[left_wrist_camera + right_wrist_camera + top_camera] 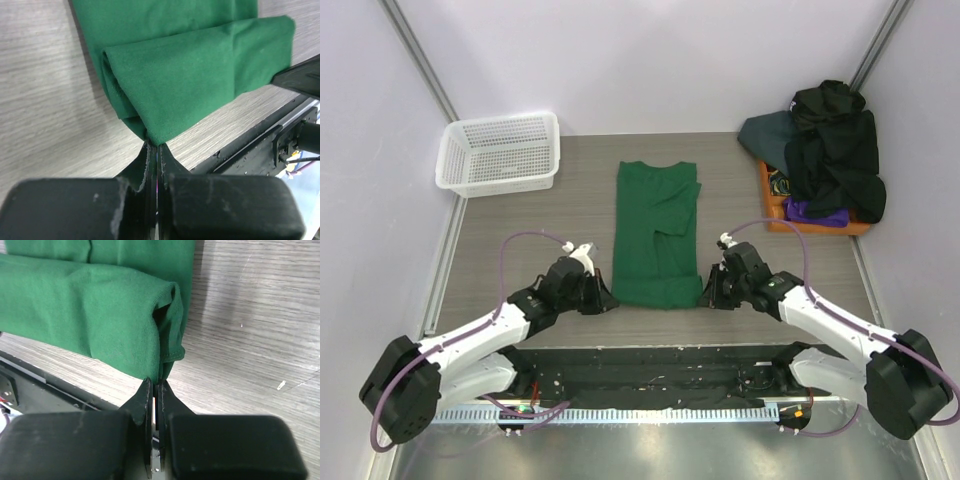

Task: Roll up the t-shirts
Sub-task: Roll the T-shirt to the center of the board.

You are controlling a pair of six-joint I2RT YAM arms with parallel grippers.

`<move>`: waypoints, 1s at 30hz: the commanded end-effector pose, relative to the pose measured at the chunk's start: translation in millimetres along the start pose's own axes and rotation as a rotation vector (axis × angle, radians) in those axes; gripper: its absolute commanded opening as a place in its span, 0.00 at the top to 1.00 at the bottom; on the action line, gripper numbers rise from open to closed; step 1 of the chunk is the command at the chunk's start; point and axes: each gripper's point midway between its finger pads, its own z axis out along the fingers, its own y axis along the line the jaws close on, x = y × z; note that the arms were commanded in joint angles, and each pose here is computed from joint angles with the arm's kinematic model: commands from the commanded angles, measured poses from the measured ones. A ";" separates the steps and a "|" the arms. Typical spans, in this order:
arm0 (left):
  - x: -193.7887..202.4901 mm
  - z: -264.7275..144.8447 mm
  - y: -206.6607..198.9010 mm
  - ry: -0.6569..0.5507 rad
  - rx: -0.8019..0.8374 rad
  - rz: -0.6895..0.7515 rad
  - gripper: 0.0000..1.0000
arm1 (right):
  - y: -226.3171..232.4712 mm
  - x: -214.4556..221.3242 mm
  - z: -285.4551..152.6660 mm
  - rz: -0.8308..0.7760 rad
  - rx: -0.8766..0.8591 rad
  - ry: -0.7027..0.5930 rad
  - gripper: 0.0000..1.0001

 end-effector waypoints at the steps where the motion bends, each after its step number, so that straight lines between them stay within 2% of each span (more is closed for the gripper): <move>1: 4.3 -6.2 -0.9 0.035 -0.021 -0.023 1.00 | 11.2 -4.1 -9.2 0.027 -0.030 -0.011 0.99; 11: -16.8 -3.3 -9.1 0.077 -0.089 -0.041 0.99 | 30.5 -28.2 -3.8 0.009 -0.027 0.024 0.99; 25: -58.1 6.7 -17.2 0.094 -0.012 -0.109 0.97 | 30.1 -67.5 -1.2 0.025 -0.040 0.011 0.96; 30: -68.1 19.9 -6.5 0.125 -0.015 -0.145 0.97 | 19.4 -79.6 5.9 0.055 -0.037 0.030 0.96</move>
